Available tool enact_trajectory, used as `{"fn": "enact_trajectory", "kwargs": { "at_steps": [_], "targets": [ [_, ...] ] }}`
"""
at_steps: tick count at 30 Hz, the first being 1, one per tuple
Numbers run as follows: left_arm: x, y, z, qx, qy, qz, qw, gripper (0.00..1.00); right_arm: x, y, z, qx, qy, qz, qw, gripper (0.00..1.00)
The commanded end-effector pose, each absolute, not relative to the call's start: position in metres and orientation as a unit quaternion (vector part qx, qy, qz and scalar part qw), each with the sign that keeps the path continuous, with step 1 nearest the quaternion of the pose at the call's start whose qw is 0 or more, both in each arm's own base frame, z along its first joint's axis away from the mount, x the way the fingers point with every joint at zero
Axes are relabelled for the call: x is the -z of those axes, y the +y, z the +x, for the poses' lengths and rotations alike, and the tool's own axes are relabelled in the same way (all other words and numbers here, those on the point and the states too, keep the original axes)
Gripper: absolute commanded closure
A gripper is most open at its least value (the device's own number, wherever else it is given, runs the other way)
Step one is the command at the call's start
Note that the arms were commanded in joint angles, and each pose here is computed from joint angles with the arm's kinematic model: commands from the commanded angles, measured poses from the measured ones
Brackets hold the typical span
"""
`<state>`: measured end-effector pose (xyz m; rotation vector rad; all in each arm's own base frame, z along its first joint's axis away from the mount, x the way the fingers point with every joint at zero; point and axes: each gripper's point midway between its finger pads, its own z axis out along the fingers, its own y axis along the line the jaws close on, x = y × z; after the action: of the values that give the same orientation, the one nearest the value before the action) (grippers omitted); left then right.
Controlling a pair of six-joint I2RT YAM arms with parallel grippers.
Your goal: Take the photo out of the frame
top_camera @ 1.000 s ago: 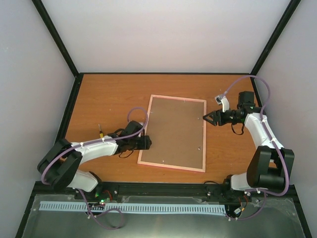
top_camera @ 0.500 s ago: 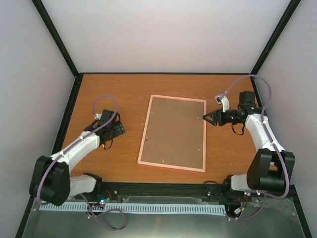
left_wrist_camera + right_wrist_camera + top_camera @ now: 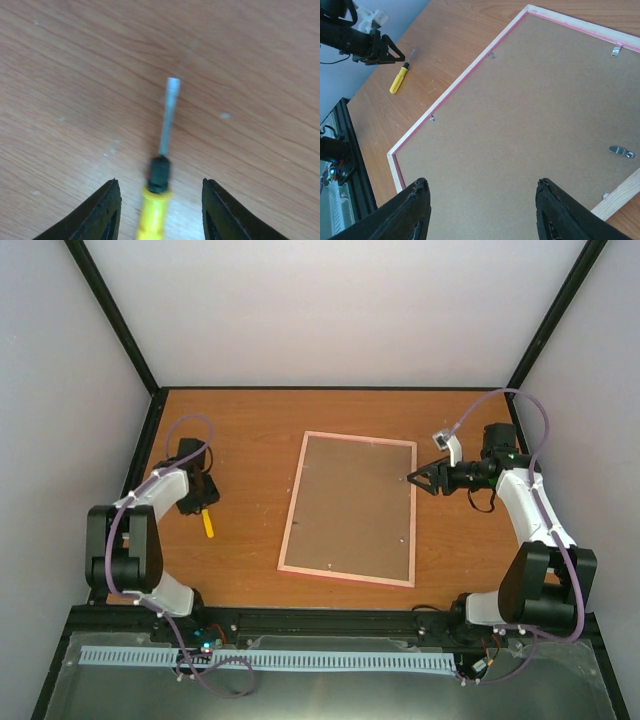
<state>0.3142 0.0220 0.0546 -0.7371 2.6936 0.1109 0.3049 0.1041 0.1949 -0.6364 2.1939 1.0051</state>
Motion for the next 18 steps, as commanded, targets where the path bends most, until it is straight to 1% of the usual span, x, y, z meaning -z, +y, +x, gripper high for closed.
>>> {"fn": "enact_trajectory", "kwargs": {
  "at_steps": [1,5,9,18],
  "targets": [
    [-0.053,0.034,0.316,-0.042,0.964,-0.216,0.146,0.55,-0.203,0.109,0.306,-0.401,0.822,-0.255,0.315,0.45],
    [-0.043,0.029,0.320,-0.008,0.966,-0.222,0.128,0.53,-0.205,0.111,0.301,-0.409,0.817,-0.255,0.315,0.45],
    [-0.035,0.024,0.323,0.008,0.965,-0.229,0.125,0.58,-0.210,0.111,0.301,-0.407,0.814,-0.258,0.323,0.44],
    [-0.023,0.033,0.308,-0.023,0.963,-0.248,0.107,0.62,-0.212,0.113,0.298,-0.412,0.811,-0.263,0.321,0.44]
  ]
}}
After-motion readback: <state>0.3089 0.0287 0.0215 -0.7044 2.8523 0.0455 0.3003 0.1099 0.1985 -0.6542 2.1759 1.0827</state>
